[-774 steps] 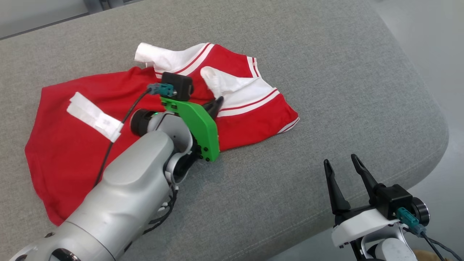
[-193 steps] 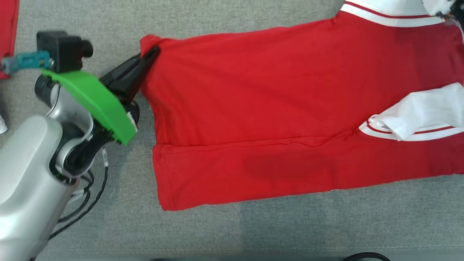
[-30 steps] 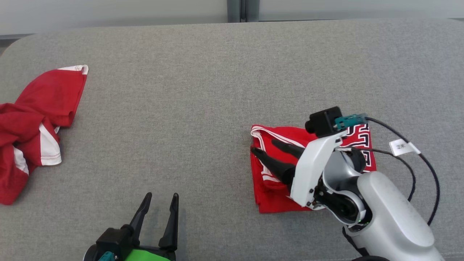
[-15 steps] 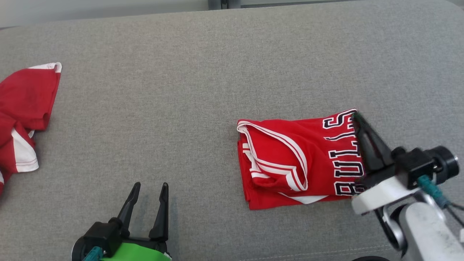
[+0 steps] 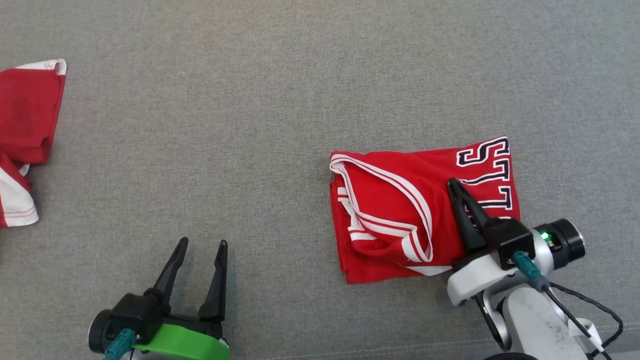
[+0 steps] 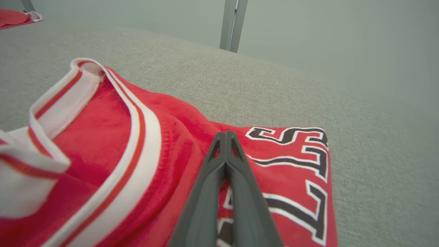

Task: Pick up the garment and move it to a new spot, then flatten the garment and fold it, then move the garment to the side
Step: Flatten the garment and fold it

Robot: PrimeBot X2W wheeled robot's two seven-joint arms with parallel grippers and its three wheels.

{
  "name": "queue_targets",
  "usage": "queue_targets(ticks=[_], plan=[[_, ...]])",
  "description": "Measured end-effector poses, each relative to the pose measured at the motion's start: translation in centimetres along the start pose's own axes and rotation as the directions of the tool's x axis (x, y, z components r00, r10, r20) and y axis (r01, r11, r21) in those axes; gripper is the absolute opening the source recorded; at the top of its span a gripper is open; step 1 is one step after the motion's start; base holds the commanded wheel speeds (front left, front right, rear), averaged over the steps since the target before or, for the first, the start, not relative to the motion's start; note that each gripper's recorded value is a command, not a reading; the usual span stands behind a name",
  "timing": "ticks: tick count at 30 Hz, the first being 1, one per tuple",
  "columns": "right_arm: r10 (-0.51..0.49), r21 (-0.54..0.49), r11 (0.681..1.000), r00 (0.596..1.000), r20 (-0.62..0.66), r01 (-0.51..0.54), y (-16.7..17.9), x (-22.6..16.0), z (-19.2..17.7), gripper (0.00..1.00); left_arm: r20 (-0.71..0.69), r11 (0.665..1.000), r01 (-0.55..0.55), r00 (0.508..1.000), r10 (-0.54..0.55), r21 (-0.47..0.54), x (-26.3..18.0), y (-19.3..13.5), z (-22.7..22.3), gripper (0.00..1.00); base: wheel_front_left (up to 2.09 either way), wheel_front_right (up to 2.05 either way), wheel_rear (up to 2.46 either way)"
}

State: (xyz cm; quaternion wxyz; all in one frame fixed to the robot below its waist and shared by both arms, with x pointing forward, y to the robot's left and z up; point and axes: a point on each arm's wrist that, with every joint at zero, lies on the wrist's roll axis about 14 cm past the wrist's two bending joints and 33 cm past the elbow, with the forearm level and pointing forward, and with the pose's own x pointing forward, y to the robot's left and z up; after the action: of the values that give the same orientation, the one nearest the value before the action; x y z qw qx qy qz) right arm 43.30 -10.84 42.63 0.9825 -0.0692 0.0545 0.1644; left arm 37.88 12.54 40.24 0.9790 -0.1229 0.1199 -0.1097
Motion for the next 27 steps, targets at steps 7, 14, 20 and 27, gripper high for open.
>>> queue_targets(ticks=[7, 14, 20, 27], plan=[[0.184, -0.024, 0.982, 0.981, -0.056, -0.185, 5.2, 0.7, -1.8, 0.0, 0.001, 1.0, -0.014, 1.0, 0.014, 0.004, -0.2, 0.5, 0.1, 1.0, 0.0, 0.0, 0.0], [0.338, -0.044, 0.94, 0.94, -0.049, -0.34, 9.8, 0.7, -1.5, 0.0, 0.005, 0.999, -0.037, 0.999, 0.037, -0.011, -0.6, 0.7, 0.1, 1.0, 0.0, 0.0, 0.0], [0.432, -0.04, 0.9, 0.901, -0.034, -0.433, 13.1, 0.0, -1.1, 0.0, 0.005, 0.998, -0.053, 0.999, 0.053, -0.02, -1.0, 0.9, 0.1, 1.0, 0.0, 0.0, 0.0], [0.444, -0.037, 0.896, 0.895, 0.028, -0.443, 13.9, 0.3, 0.9, 0.0, 0.01, 0.997, -0.067, 0.998, 0.067, -0.027, -1.2, 1.1, 0.2, 1.0, 0.0, 0.0, 0.0]])
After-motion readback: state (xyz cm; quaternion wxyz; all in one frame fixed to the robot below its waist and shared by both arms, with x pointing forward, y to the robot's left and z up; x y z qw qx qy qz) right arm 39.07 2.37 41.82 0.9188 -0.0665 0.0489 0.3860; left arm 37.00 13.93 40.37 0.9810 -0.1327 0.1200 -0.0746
